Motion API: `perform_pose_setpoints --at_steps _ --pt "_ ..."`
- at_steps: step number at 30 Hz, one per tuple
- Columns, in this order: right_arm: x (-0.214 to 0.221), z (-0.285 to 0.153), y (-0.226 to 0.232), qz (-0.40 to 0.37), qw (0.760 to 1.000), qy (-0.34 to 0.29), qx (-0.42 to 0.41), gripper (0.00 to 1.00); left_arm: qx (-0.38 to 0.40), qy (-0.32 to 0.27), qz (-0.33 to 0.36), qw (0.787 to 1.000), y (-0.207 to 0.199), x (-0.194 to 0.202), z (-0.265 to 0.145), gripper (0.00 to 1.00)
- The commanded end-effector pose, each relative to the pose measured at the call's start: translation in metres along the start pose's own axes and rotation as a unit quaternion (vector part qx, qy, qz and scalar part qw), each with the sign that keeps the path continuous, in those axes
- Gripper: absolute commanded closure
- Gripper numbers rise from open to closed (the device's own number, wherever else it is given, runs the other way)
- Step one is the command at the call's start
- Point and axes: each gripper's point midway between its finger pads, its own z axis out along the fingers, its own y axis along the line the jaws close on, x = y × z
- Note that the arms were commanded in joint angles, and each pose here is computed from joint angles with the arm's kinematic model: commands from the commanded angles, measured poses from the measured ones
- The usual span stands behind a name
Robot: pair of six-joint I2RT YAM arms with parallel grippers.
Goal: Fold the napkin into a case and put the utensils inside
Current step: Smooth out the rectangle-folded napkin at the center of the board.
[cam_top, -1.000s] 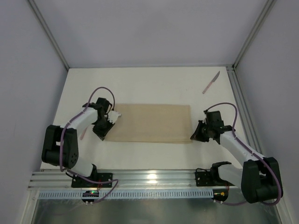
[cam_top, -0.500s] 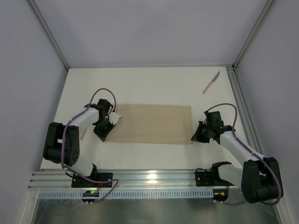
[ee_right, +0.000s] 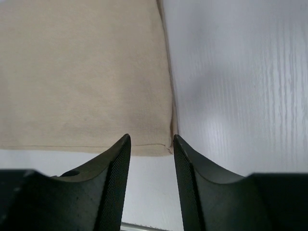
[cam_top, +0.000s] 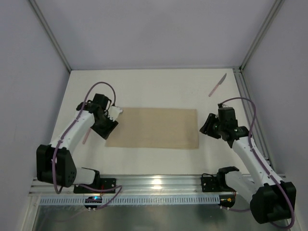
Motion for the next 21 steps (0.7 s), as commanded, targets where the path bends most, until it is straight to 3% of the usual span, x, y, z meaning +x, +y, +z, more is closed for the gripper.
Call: perform_pose_setpoints --at_steps 1,2,3,4,5,9,13,21 --pt "-0.054 -0.031 0.027 -0.014 0.995 -0.098 -0.034 0.57 -0.033 -0.068 0.015 0.997 0.009 -0.018 -0.051 0.47" --pt "-0.06 -0.031 0.033 -0.016 0.993 -0.106 -0.046 0.65 -0.041 -0.084 0.011 0.996 0.012 -0.026 -0.055 0.52" --pt "-0.073 -0.027 0.043 -0.018 0.991 -0.121 -0.061 0.75 -0.052 -0.115 -0.008 0.992 0.019 -0.045 -0.056 0.63" --pt "-0.078 -0.023 0.051 -0.02 0.99 -0.121 -0.076 0.9 -0.054 -0.123 -0.014 0.991 0.022 -0.054 -0.054 0.67" --pt "-0.096 -0.024 0.064 -0.024 0.985 -0.141 -0.097 0.96 -0.056 -0.126 -0.014 0.99 0.023 -0.064 -0.05 0.71" --pt "-0.128 0.001 0.096 -0.038 0.979 -0.139 -0.145 0.96 -0.074 -0.141 -0.02 0.987 0.038 -0.123 -0.034 0.79" --pt "-0.144 0.042 0.11 -0.04 0.983 -0.094 -0.154 0.96 -0.082 -0.172 -0.042 0.981 0.057 -0.177 -0.01 0.81" --pt "-0.138 0.12 0.106 -0.004 0.991 -0.021 -0.133 0.96 -0.111 -0.138 -0.056 0.983 0.085 -0.204 0.036 0.82"
